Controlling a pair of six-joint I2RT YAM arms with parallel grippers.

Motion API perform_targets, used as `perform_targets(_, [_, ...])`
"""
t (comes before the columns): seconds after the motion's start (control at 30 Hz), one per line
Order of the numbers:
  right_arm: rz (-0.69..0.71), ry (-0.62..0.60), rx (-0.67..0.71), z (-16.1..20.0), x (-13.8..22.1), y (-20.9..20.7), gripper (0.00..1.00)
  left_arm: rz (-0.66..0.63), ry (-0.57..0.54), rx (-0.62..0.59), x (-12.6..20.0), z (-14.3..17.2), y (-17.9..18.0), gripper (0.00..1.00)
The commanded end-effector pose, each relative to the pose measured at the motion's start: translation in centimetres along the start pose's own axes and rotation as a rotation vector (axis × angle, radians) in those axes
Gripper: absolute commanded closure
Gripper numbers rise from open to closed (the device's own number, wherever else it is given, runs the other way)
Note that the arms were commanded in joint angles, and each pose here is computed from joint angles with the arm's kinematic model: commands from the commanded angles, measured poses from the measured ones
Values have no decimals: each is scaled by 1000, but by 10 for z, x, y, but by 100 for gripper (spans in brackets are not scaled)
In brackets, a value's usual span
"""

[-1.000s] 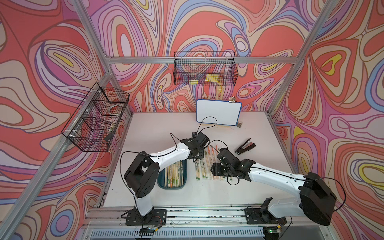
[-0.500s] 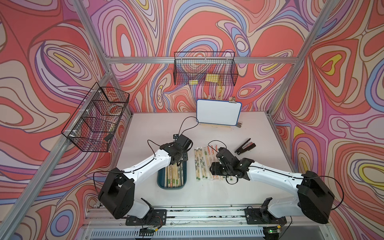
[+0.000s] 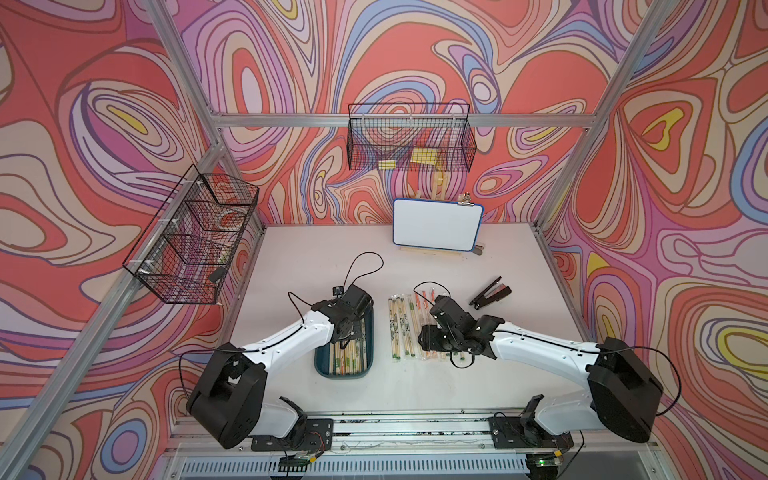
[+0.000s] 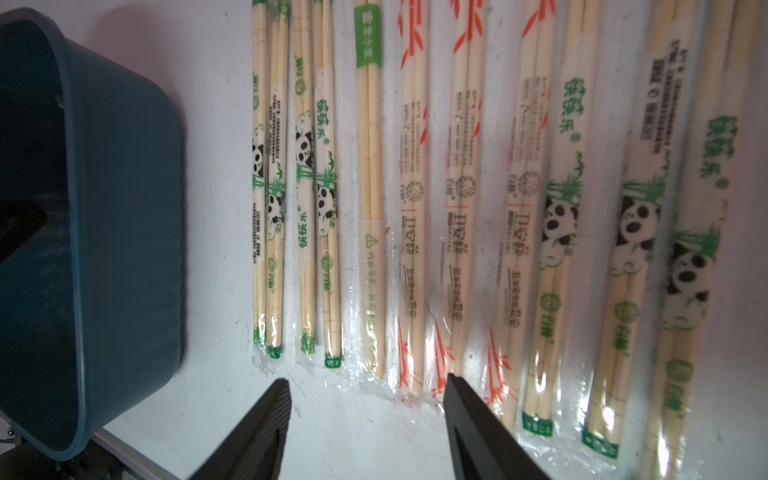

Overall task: Take the paired disposable chopsticks out of the storage box
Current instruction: Pick up the paired disposable chopsticks from the storage box.

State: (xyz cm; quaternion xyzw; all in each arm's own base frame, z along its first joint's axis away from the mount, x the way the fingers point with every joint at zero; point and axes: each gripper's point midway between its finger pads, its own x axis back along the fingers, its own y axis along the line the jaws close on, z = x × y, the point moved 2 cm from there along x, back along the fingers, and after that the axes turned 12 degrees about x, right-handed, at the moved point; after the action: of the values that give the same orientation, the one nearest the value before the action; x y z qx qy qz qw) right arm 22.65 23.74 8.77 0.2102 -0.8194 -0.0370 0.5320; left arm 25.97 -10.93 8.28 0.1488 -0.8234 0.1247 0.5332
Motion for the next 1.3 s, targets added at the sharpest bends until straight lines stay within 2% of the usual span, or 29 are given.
perform_targets(0.0, [-16,-26,3,-11,3,6,36,-30,11,13,-10,2,5,75])
perform_targets(0.2, [-9,-19,14,-11,3,5,36,-44,39,31,-21,7,12,79])
perform_targets(0.83, [-12,-17,14,-11,1,6,36,-50,87,35,-43,22,16,79])
perform_targets(1.27, [-12,-17,12,-11,0,6,36,-40,66,41,-31,17,18,89])
